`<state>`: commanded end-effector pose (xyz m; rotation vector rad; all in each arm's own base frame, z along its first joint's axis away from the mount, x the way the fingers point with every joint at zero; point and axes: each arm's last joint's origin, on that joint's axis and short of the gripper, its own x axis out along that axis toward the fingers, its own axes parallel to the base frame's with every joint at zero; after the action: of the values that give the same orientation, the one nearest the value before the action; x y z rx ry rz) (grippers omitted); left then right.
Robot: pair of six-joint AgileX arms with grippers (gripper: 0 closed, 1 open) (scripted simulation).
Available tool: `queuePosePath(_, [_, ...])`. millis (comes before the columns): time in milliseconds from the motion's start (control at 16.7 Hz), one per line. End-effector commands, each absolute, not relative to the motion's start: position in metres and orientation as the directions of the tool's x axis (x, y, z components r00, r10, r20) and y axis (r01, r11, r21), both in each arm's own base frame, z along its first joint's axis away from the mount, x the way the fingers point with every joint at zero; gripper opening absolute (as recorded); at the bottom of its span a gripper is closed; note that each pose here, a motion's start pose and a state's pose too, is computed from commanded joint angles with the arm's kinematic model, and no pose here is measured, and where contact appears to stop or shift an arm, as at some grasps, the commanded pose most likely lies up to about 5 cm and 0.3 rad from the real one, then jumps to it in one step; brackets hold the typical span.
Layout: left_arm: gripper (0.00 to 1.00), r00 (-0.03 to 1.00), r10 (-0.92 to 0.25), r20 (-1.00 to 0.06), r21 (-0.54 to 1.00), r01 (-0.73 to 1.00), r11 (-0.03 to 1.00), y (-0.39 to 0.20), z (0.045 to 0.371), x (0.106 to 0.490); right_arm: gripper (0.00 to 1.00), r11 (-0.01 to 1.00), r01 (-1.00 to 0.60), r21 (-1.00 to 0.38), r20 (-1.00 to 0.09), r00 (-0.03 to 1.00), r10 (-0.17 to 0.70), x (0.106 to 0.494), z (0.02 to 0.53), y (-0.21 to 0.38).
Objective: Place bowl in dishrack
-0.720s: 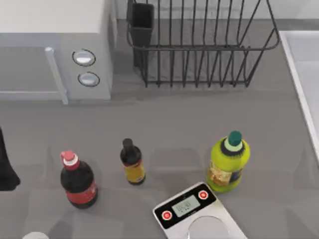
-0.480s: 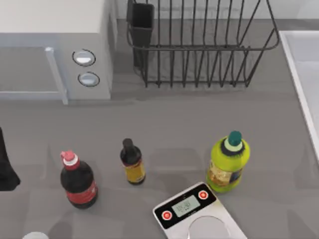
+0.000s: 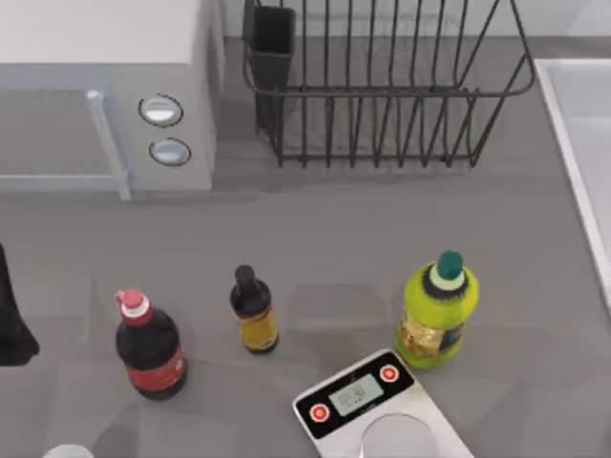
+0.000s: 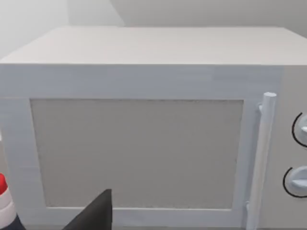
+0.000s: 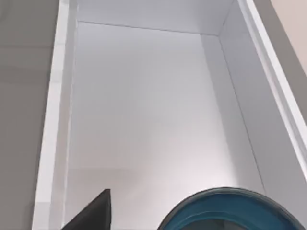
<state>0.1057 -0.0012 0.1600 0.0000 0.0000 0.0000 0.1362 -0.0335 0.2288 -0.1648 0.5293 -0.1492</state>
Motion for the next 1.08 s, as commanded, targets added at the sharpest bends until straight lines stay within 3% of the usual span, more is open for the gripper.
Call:
queuePosePath(240, [1.0,1.0,0.0,0.0,0.0,0.0,1.0,-0.001,0.16,0.106,1.0,0.978,0.059,-0.2,-0.782,0.592,-0.196,0.179,0.243,-0.072])
queuePosePath(420, [1.0,1.0,0.0,0.0,0.0,0.0,1.0,-0.001,0.16,0.106,1.0,0.989,0.029,-0.145,-0.91,0.388,-0.145,0.207,0.242,-0.109])
queuePosePath(720, [1.0,1.0,0.0,0.0,0.0,0.0,1.0,-0.001,0.16,0.106,1.0,0.999,0.01,-0.038,-0.984,0.175,-0.039,0.235,0.236,-0.164])
queuePosePath(1080, [1.0,1.0,0.0,0.0,0.0,0.0,1.0,-0.001,0.16,0.106,1.0,1.0,0.009,0.0,-0.992,0.123,-0.001,0.241,0.232,-0.182])
